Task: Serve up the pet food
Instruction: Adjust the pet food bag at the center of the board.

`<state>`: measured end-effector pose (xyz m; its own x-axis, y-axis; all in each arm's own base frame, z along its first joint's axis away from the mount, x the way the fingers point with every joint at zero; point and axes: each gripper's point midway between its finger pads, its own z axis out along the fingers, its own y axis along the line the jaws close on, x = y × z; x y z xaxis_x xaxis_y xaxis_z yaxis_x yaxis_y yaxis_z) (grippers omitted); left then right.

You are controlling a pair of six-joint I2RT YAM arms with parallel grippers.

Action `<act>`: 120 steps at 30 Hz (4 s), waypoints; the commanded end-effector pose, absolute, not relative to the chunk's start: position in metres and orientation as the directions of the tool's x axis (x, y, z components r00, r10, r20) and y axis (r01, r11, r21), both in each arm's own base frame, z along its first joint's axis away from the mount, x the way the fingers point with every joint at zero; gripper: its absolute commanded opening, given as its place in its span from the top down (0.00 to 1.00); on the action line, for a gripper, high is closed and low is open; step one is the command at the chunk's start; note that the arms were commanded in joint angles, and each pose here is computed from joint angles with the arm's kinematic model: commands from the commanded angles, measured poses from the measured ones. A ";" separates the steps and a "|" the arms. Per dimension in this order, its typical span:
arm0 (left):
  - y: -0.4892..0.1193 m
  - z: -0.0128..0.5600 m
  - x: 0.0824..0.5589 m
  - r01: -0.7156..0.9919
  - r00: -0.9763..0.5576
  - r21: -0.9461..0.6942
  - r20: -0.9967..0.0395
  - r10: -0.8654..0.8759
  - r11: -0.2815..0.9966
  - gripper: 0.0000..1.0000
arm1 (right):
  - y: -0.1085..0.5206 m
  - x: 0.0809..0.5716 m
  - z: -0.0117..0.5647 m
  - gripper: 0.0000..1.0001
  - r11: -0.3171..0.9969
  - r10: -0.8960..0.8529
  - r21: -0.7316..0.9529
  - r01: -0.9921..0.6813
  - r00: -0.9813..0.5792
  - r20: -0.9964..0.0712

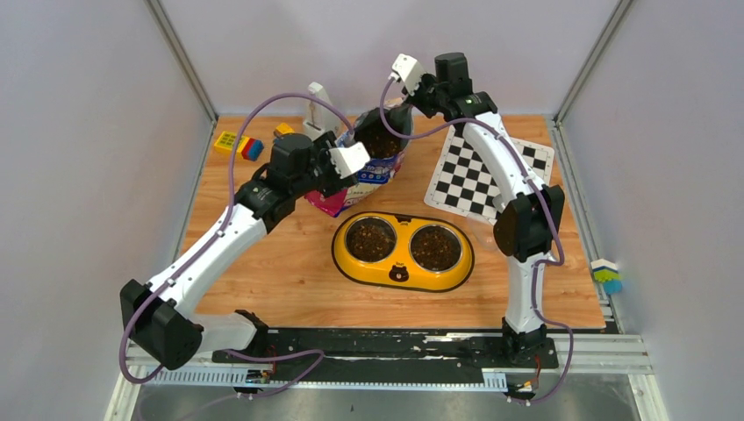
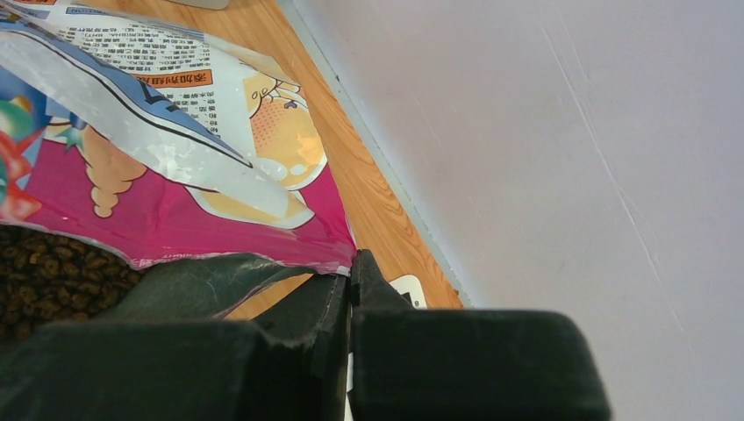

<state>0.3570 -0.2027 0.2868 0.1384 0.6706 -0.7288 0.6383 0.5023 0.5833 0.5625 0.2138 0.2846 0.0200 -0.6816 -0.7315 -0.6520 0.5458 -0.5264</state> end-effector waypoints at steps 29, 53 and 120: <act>-0.209 0.318 0.378 0.535 0.168 0.626 -0.737 0.655 0.567 1.00 | 0.187 0.542 0.380 1.00 0.612 -0.610 -0.587 -0.529 0.156 -0.777; -0.173 0.354 0.460 0.530 0.000 0.335 -0.919 0.395 0.779 0.22 | 0.149 0.527 0.402 1.00 0.772 -0.462 -0.443 -0.456 0.075 -0.884; -0.153 0.469 0.446 0.368 0.085 0.582 -0.798 0.597 0.725 1.00 | 0.134 0.520 0.469 1.00 0.839 -0.404 -0.456 -0.296 0.222 -0.888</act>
